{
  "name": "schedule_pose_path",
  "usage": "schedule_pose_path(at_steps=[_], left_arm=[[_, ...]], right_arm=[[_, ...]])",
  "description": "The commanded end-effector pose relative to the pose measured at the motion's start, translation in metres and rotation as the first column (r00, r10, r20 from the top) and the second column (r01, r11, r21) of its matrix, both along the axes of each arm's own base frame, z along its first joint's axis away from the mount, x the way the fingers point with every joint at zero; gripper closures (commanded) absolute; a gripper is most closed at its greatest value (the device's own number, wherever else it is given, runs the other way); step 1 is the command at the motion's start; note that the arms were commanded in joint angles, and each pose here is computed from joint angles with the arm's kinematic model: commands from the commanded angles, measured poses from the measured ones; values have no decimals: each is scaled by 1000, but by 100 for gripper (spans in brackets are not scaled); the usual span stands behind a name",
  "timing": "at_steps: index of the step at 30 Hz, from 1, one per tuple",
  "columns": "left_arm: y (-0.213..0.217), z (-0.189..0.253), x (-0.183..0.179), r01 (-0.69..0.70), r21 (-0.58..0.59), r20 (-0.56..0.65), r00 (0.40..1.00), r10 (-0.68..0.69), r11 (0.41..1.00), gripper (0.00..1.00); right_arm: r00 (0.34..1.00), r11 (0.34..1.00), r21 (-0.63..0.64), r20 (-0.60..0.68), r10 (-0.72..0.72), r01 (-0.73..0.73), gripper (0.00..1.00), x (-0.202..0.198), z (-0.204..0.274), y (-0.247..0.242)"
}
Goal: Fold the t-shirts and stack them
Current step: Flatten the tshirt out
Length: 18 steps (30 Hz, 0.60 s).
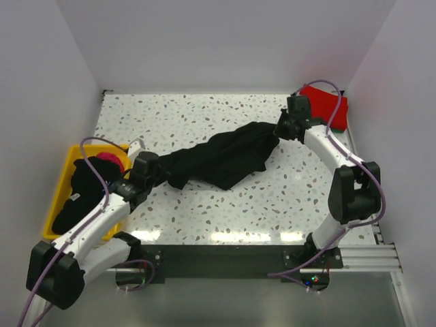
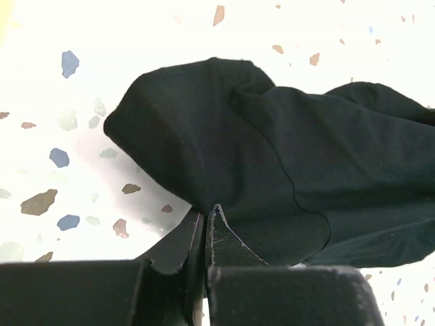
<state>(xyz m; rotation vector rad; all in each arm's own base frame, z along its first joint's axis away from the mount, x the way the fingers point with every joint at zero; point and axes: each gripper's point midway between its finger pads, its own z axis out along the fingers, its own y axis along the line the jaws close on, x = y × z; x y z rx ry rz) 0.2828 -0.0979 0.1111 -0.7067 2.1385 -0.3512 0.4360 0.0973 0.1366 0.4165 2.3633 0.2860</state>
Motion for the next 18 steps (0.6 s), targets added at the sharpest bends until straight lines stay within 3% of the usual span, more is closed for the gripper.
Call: schedule_pose_path(at_steps=[1,4,8,13,18], left_arm=[[10,27,0,2,43,32,999,-4,999,100],[4,67,8,36,34,113,993,-39,999,100],[1,165,27,40,23,286,957,-44,999,100],[-5,293,59,31,17,508,861,-35,999,100],[-17,378,95,45,13,633,773,-43,999,100]], right_arm=[[994,999,-36,109,-2,5,95,-3,52,-12],[984,997,-70,180,-19,32,92,-15,86,-24],[962,997,-72,274,-17,38,91,-30,139,-29],[892,997,-53,452,-27,57,91,-30,230,-33],[789,999,-17,615,-18,36,92,-17,318,-27]])
